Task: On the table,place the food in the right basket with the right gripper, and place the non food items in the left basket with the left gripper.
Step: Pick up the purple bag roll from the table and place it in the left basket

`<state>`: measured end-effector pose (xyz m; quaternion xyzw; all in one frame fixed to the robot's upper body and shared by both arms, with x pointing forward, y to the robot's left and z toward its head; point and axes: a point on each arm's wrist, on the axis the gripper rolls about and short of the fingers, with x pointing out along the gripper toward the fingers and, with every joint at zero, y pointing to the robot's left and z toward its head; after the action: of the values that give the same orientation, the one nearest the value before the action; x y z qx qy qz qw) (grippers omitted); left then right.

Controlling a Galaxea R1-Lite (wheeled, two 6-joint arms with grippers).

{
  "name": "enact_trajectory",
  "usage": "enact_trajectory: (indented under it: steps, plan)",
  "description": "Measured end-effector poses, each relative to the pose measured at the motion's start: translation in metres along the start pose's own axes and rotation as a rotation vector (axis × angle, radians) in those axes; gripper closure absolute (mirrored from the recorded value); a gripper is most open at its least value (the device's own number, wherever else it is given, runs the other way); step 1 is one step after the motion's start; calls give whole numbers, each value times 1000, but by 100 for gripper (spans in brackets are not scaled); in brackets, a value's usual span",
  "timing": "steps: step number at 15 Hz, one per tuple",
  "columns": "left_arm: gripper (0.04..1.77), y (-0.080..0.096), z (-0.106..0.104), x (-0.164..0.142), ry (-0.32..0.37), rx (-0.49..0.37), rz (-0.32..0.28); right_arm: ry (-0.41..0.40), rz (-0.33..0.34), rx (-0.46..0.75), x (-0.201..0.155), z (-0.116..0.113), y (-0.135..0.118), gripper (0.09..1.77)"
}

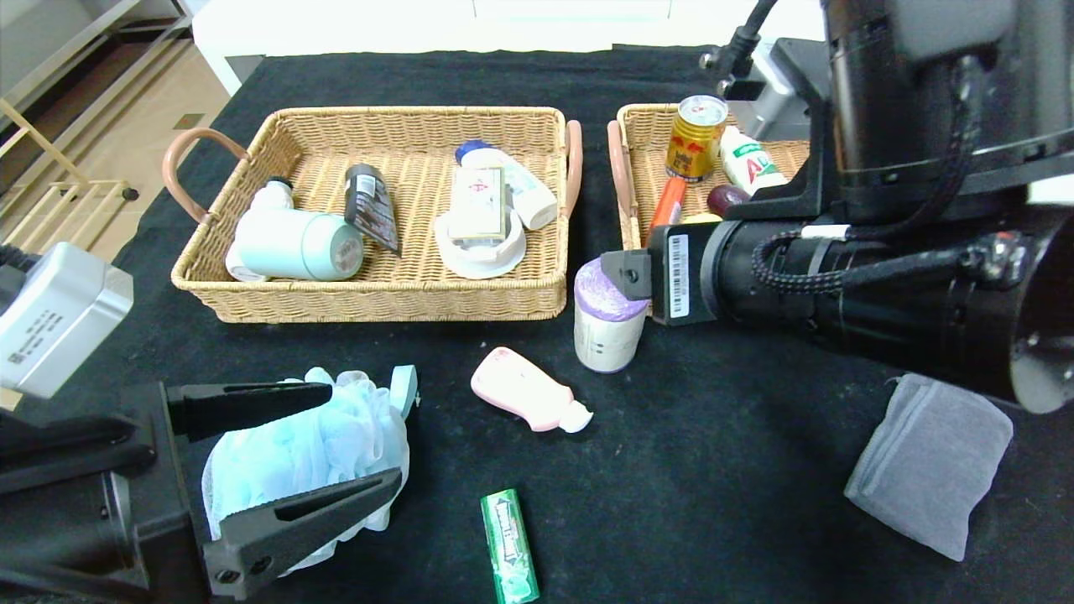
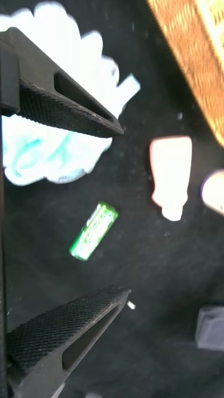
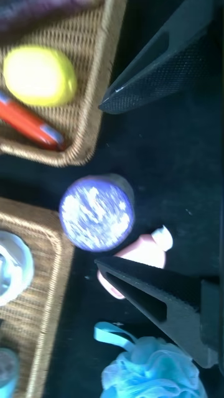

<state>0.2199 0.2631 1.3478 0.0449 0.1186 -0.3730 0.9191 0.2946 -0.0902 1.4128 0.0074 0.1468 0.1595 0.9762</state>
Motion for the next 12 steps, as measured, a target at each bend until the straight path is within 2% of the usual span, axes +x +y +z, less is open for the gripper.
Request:
enact_trajectory:
  steps: [6, 12]
  plan:
    - [9, 1, 3, -4, -16, 2, 18, 8, -13, 14, 23, -19, 28, 17]
    - [9, 3, 2, -4, -14, -2, 33, -33, -80, 37, 59, -24, 30, 16]
